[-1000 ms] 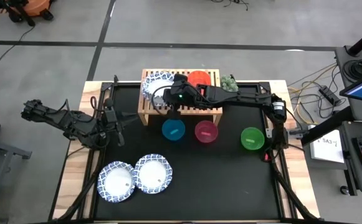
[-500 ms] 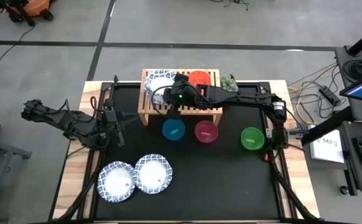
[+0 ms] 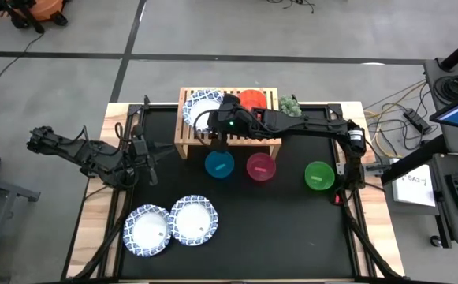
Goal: Place and stack bowls onto a shelf
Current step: Stack the blue bowl on top of the other orange bowl on the shelf
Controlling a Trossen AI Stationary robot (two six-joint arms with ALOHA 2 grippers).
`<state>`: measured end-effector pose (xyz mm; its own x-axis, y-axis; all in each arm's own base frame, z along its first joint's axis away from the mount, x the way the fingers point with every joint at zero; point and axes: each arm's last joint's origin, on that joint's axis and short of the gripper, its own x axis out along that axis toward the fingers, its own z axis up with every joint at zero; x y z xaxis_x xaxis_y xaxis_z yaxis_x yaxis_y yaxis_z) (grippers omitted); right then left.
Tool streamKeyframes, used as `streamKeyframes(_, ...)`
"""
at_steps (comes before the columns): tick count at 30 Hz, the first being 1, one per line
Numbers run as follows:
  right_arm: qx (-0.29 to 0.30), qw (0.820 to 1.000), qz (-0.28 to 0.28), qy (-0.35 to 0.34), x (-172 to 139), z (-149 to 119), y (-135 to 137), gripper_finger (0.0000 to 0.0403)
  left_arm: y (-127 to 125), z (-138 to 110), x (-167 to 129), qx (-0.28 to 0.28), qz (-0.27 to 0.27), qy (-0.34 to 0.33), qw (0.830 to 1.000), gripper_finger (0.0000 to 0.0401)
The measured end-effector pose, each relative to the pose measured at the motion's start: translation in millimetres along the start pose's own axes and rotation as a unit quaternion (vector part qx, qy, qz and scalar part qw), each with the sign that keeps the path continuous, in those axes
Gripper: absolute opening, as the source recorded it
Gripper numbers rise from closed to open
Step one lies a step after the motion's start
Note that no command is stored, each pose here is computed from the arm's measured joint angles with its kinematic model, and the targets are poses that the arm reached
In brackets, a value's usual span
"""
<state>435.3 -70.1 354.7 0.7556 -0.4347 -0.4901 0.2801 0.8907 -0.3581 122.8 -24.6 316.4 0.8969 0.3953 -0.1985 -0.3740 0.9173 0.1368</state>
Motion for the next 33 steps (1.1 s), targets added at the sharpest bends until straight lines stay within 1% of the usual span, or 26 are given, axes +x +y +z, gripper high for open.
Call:
streamKeyframes(3, 0.029, 0.999, 0.01, -0.014, -11, 5, -1, 0.0248, 0, 0, 0, 0.0, 0.0, 0.0, 1.0, 0.0064)
streamKeyframes(6, 0.041, 0.996, 0.069, -0.027, -26, 10, 0, 0.0241, 0, 0, 0, 0.0, 0.0, 0.0, 1.0, 0.0064)
streamKeyframes(9, 0.03, 0.993, 0.115, -0.02, -38, 10, 14, 0.023, 0, 0, 0, 0.001, 0.0, 0.001, 1.0, 0.0064)
streamKeyframes(14, 0.009, 0.989, 0.147, 0.005, -57, -2, 45, 0.0215, -3, -1, 3, 0.003, 0.0, 0.007, 1.0, 0.0064)
streamKeyframes(18, 0.004, 0.985, 0.173, 0.014, -72, -20, 69, 0.0208, -8, -3, 8, 0.008, 0.001, 0.018, 1.0, 0.0064)
streamKeyframes(23, 0.005, 0.98, 0.199, -0.012, -89, -51, 91, 0.0207, -16, -5, 17, 0.008, 0.001, 0.033, 0.999, 0.0064)
streamKeyframes(28, 0.014, 0.975, 0.218, -0.035, -113, -86, 99, 0.0207, -27, -5, 29, 0.002, 0.001, 0.039, 0.999, 0.0064)
streamKeyframes(33, 0.041, 0.969, 0.233, -0.068, -139, -116, 95, 0.0207, -41, -10, 44, 0.012, 0.002, 0.053, 0.998, 0.0064)
